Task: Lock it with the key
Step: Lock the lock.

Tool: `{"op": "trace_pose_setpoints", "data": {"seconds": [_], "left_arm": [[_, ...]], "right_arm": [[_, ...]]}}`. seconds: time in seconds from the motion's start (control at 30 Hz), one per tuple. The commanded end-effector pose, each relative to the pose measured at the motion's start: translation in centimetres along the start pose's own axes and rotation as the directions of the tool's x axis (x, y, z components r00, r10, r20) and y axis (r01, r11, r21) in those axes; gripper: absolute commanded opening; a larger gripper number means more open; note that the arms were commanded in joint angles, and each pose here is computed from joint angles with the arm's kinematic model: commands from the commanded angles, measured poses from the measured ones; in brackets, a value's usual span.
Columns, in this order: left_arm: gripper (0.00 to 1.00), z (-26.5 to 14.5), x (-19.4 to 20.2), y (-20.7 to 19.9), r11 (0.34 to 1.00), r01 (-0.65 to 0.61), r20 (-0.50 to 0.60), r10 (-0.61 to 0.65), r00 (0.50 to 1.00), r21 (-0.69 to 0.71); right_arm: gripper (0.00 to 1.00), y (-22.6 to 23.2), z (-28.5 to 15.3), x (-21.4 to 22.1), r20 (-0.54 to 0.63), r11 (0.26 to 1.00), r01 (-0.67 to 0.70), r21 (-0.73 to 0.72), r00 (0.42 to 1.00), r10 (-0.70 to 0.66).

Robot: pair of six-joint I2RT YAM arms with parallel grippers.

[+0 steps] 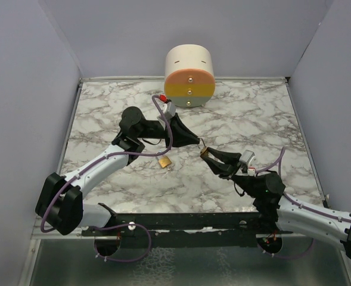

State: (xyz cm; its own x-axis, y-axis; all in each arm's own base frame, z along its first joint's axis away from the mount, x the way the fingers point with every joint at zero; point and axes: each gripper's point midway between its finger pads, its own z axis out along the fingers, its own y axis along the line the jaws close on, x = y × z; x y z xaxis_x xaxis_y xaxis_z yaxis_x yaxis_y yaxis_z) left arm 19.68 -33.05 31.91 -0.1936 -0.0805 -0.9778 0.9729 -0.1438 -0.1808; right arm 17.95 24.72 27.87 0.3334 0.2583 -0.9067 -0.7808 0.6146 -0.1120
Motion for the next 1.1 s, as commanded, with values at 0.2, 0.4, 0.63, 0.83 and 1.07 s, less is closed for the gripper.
{"op": "trace_pose_setpoints", "data": {"seconds": [0.2,0.4,0.63,0.83,1.07], "left_arm": [[0.00,0.6,-2.7,0.0,0.992,0.116,0.067,-0.113,0.991,-0.043],[0.00,0.7,-2.7,-0.1,0.987,0.142,0.091,-0.135,0.987,-0.072],[0.00,1.0,-2.2,0.0,0.982,0.165,0.103,-0.155,0.983,-0.097],[0.00,1.3,-1.5,0.1,0.979,0.171,0.099,-0.160,0.982,-0.108],[0.00,1.6,-1.1,0.1,0.978,0.174,0.101,-0.162,0.982,-0.118]], "right_arm": [[0.01,-2.1,2.6,-2.5,0.010,0.986,0.150,0.072,0.989,-0.151],[0.01,-3.0,2.7,-2.2,-0.010,0.972,0.204,0.112,0.979,-0.204],[0.01,-4.1,2.7,-3.0,-0.002,0.960,0.226,0.165,0.973,-0.229],[0.01,-4.4,2.7,-3.8,0.016,0.955,0.227,0.188,0.972,-0.234],[0.01,-4.9,2.7,-4.8,0.042,0.953,0.212,0.217,0.973,-0.226]]}}
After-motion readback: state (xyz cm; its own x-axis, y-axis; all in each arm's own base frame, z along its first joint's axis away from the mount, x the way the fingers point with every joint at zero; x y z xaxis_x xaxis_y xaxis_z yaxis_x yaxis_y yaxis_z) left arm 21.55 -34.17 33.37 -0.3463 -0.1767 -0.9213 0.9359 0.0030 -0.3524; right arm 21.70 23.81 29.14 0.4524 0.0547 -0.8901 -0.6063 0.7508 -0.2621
